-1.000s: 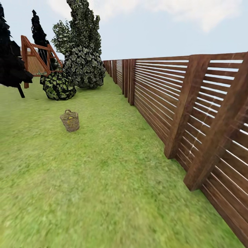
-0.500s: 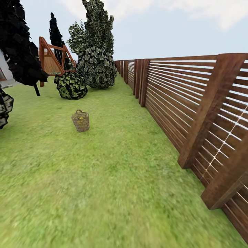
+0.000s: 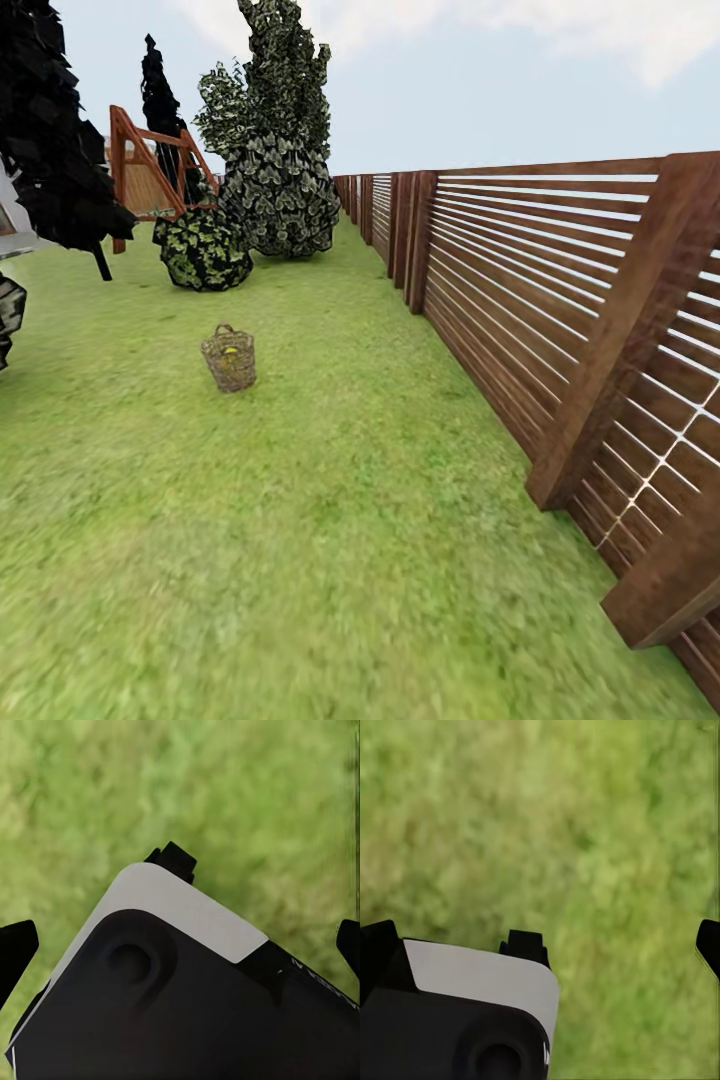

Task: Take the three Easter eggs out of the wicker basket on the lawn in the garden, then place them on the lawn next to a single tree (choose any tree) so that all three eggs are next to the same tree and none are left in the basket.

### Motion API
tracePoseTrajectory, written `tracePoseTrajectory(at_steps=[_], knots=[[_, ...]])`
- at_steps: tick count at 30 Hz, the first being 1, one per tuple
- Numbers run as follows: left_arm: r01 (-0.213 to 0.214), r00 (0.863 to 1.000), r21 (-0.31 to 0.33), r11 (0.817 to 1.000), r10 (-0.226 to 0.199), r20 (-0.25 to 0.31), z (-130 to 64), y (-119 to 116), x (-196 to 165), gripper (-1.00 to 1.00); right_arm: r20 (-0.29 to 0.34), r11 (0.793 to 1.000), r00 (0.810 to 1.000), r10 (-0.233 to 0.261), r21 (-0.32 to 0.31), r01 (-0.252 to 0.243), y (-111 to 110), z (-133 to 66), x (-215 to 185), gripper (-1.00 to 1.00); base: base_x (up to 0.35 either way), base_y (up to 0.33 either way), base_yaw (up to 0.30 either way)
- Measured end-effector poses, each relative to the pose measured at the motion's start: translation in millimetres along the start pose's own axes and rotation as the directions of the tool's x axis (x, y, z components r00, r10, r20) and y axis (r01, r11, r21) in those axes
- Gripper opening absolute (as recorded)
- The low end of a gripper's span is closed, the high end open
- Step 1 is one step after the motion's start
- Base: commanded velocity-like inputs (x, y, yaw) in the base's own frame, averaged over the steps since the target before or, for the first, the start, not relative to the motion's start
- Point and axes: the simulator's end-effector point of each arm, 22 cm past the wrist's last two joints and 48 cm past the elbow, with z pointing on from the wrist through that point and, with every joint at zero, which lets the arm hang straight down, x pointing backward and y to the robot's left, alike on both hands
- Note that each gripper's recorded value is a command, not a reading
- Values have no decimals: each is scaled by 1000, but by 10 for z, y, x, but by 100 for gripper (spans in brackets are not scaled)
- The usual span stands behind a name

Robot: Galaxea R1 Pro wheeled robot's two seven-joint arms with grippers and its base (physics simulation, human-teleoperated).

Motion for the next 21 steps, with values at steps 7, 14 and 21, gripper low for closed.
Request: tracePoseTrajectory(at_steps=[7, 14, 21], knots=[[0, 1000, 0, 1000, 0, 0, 0, 0, 0, 100, 1, 1000, 1000, 0, 0, 0, -1, 1, -5, 100, 321, 0, 0], [0, 1000, 0, 1000, 0, 0, 0, 0, 0, 100, 0, 1000, 1000, 0, 0, 0, -1, 0, -3, 100, 321, 0, 0], [0, 1000, 0, 1000, 0, 0, 0, 0, 0, 100, 0, 1000, 1000, 0, 0, 0, 0, 0, 1, 100, 321, 0, 0]])
